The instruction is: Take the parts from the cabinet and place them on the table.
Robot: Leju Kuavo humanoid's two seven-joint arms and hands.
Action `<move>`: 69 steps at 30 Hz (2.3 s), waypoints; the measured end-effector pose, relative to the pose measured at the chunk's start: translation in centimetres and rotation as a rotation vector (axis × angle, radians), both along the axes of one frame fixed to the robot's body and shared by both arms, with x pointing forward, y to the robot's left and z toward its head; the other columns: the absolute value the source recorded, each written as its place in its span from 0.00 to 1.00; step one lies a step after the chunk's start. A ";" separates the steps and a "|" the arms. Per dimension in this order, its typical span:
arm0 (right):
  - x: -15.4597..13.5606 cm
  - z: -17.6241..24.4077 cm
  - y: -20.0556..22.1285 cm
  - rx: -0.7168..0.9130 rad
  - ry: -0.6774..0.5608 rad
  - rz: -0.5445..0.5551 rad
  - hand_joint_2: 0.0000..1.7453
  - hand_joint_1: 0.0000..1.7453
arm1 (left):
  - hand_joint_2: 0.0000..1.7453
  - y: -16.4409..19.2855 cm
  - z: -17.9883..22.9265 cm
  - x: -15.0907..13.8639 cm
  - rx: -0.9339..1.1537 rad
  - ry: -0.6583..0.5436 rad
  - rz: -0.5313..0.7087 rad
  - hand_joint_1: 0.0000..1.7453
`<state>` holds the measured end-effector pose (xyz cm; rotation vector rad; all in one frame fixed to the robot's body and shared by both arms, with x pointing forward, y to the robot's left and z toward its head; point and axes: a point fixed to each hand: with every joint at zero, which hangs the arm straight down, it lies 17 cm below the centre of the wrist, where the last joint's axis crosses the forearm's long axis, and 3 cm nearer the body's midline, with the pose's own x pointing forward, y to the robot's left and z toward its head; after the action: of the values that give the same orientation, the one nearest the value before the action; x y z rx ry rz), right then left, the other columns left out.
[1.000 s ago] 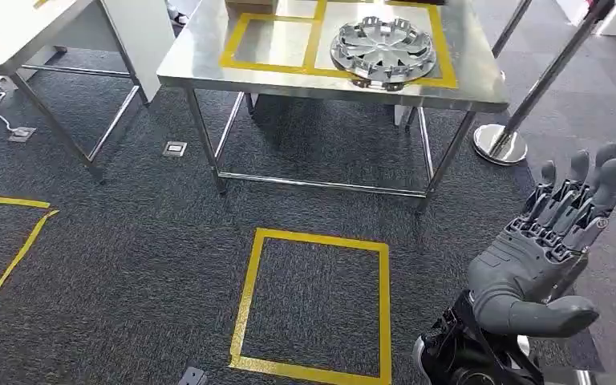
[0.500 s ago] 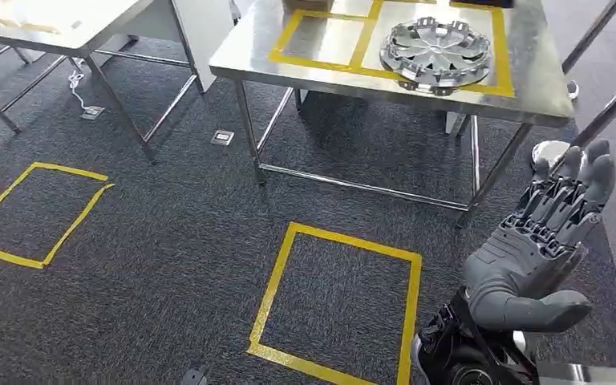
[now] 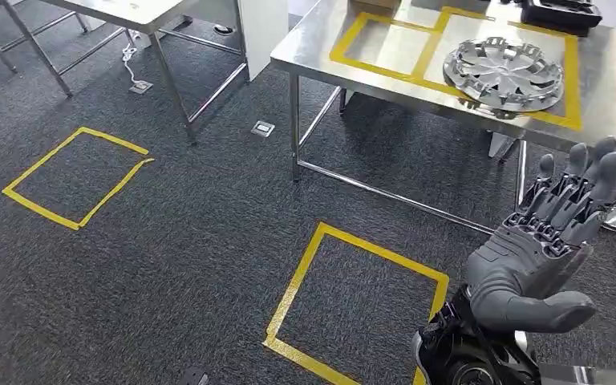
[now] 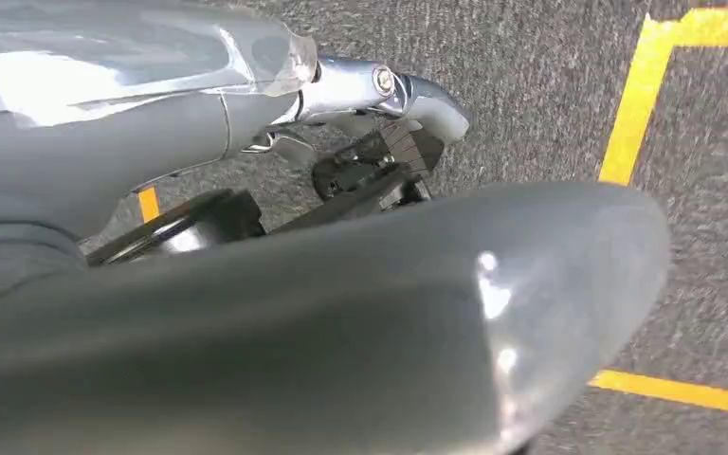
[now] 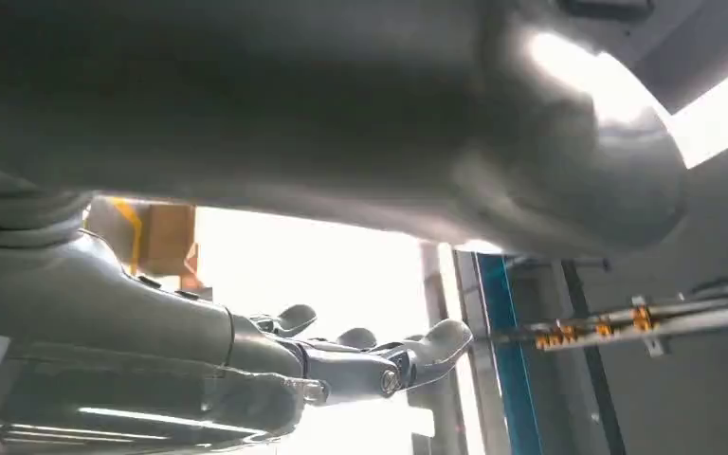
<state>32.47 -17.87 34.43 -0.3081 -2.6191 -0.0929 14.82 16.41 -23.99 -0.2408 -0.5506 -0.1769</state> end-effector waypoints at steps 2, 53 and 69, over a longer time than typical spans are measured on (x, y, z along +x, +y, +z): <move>0.0 0.0 0.0 0.000 0.000 0.000 0.00 0.00 | 0.00 0.0 0.0 0.0 0.000 0.000 0.000 0.00; -0.2 -0.2 0.0 -0.003 0.006 -0.003 0.00 0.00 | 0.00 0.5 0.0 0.4 0.014 -0.009 -0.018 0.00; -0.3 -0.3 0.1 -0.017 0.002 -0.008 0.00 0.00 | 0.00 0.4 -0.2 -0.1 0.008 0.011 -0.020 0.00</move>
<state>32.16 -17.73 34.14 -0.3242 -2.6181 -0.0735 14.69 16.81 -24.15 -0.2395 -0.5363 -0.1968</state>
